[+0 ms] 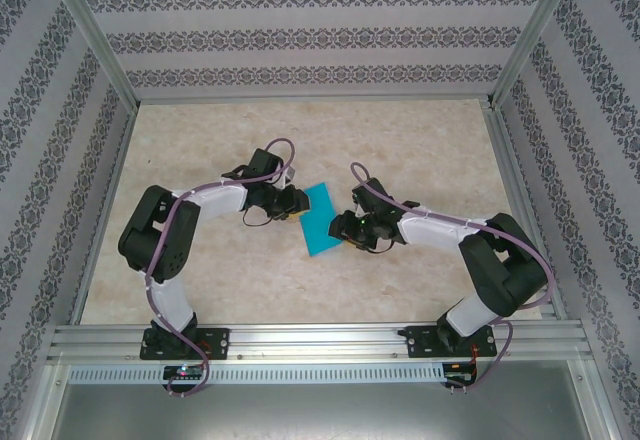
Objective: Fold a paper plane with a square sheet of paper (pick it up from the middle)
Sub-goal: Move the paper to the center of the table, then third fold the triangle at the center of the table.
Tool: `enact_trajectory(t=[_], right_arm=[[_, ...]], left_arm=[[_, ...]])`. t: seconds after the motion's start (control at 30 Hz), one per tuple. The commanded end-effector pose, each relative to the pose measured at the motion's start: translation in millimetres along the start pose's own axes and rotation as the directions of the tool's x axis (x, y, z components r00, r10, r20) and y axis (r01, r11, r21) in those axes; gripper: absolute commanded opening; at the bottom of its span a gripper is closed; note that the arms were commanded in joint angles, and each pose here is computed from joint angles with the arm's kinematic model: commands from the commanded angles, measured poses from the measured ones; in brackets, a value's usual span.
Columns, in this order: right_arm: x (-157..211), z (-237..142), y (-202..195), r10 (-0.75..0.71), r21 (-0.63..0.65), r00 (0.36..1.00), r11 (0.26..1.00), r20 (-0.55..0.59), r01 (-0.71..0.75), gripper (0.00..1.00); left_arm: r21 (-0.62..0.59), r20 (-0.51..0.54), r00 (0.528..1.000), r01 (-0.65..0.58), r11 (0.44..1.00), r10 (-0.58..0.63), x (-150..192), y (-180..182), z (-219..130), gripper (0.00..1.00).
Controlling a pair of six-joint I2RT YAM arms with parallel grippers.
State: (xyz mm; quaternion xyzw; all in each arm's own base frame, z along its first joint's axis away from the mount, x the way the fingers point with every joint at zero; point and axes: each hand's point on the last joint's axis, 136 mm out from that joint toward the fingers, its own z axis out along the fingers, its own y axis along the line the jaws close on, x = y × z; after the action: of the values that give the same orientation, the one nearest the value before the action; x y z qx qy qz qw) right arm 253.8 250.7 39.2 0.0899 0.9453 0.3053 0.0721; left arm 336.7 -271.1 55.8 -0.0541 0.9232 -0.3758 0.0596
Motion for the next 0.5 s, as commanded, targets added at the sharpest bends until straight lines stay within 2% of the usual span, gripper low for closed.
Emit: enact_trajectory(t=[0.0, 0.17, 0.3, 0.47], right_arm=[[-3, -1, 13, 0.053, -0.081, 0.998, 0.995, 0.017, -0.051, 0.42], [-1, -3, 12, 0.077, -0.086, 0.997, 0.993, 0.008, -0.076, 0.31], [-2, -10, 0, 0.096, -0.021, 0.994, 0.995, 0.046, -0.095, 0.21], [-1, -11, 6, 0.112, -0.044, 0.993, 0.993, 0.034, -0.111, 0.15]], left_arm=[[0.05, 0.002, 1.0, -0.026, 0.998, 0.026, -5, -17, 6, 0.28], [0.058, -0.024, 0.999, -0.024, 0.998, 0.026, -4, -17, 13, 0.28], [0.036, -0.046, 0.998, -0.037, 0.999, 0.038, -1, -14, 18, 0.26], [0.008, -0.071, 0.997, -0.021, 1.0, 0.022, 4, -4, 27, 0.24]])
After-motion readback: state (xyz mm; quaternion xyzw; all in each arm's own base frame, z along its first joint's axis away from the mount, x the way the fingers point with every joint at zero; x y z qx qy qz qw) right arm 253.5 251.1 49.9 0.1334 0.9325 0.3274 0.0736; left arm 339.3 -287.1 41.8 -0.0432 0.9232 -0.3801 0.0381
